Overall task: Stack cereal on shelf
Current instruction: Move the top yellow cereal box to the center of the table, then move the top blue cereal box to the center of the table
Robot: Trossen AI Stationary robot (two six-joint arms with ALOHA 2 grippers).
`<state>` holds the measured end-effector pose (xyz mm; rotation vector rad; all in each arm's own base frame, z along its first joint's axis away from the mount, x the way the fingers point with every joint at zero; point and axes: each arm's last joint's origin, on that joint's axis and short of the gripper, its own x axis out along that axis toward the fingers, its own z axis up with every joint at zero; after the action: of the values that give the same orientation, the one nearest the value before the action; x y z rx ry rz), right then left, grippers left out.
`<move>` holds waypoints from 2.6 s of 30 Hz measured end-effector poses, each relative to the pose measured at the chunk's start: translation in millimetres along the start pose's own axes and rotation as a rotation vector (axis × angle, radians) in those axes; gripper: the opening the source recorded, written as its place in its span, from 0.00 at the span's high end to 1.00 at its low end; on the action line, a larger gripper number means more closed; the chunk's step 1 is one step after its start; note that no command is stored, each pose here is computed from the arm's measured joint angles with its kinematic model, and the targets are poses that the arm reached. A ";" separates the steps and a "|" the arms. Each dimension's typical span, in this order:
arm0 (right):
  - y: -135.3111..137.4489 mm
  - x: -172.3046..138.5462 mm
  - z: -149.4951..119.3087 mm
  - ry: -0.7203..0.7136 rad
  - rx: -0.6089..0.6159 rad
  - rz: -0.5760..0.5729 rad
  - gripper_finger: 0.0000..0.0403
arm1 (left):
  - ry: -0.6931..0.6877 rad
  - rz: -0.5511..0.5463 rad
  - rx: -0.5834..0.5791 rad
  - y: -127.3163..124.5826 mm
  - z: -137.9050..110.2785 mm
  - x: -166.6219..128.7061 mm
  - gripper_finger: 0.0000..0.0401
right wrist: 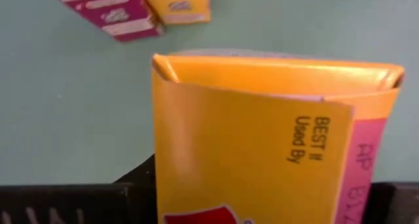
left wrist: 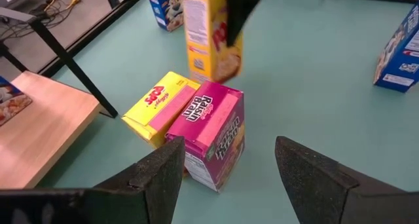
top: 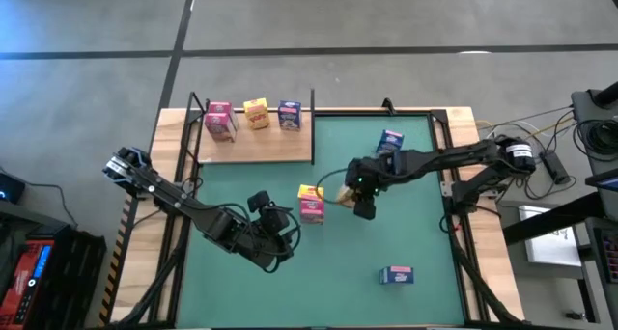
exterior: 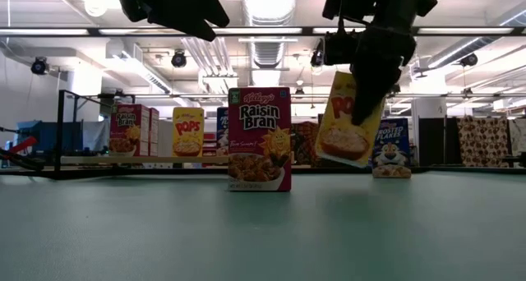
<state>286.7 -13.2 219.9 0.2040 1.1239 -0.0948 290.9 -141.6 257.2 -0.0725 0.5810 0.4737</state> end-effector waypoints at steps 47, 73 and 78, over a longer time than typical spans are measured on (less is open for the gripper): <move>-14.4 -76.8 -8.1 -0.069 0.036 -0.467 0.38 | 0.019 0.003 -0.002 1.3 -1.7 -0.4 0.45; -152.0 -77.7 -30.7 0.138 0.284 -0.511 0.23 | 0.022 0.006 0.014 1.6 -2.2 -0.4 0.45; -154.2 -77.3 -30.5 0.136 0.269 -0.501 0.23 | 0.022 0.006 0.014 1.6 -2.2 -0.4 0.45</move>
<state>198.9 -159.5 259.3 0.1649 1.2774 -0.6885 288.7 -140.8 255.7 -0.0625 0.6067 0.4750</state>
